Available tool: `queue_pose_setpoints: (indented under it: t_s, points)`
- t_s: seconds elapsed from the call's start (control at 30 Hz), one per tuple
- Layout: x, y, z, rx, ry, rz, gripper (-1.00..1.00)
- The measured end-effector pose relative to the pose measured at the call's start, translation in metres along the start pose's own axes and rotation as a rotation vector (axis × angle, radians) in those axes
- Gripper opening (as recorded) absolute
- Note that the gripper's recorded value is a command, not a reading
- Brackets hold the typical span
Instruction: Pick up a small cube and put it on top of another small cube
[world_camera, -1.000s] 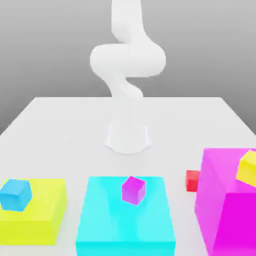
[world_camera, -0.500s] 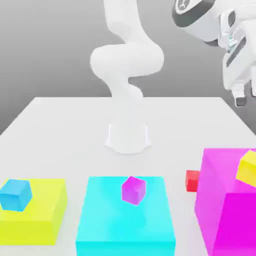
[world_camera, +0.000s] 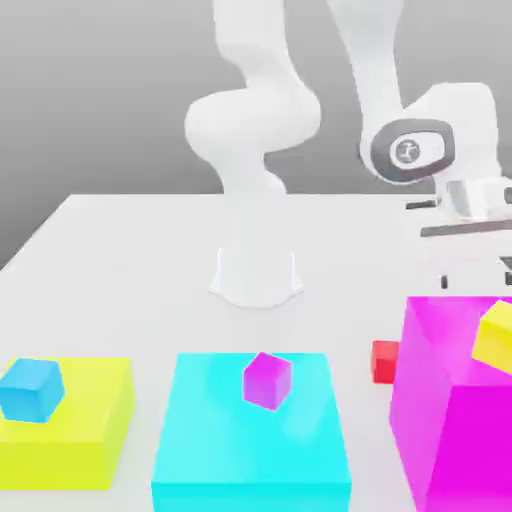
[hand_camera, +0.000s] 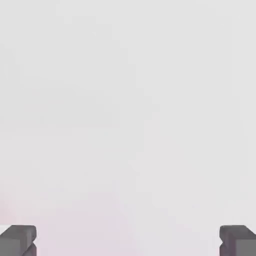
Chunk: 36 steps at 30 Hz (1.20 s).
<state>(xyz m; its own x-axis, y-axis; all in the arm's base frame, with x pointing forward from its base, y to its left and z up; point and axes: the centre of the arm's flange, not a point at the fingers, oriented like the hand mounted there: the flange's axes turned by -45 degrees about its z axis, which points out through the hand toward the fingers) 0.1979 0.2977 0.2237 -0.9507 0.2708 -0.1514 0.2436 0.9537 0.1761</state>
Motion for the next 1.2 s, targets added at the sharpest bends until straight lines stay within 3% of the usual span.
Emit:
queue_pose_setpoints:
  t_s: [0.43,0.63,0.9,0.93,1.2]
  points:
    - [-0.103,-0.084,0.037,0.187,0.128,0.176,0.00]
    - [-0.073,-0.079,0.031,0.168,0.164,-0.128,0.00]
    - [-0.064,-0.089,0.084,0.164,0.168,-0.168,0.00]
    - [-0.062,-0.090,0.091,0.164,0.168,-0.168,-1.00]
    - [-0.063,-0.090,0.087,0.166,0.168,-0.168,-1.00]
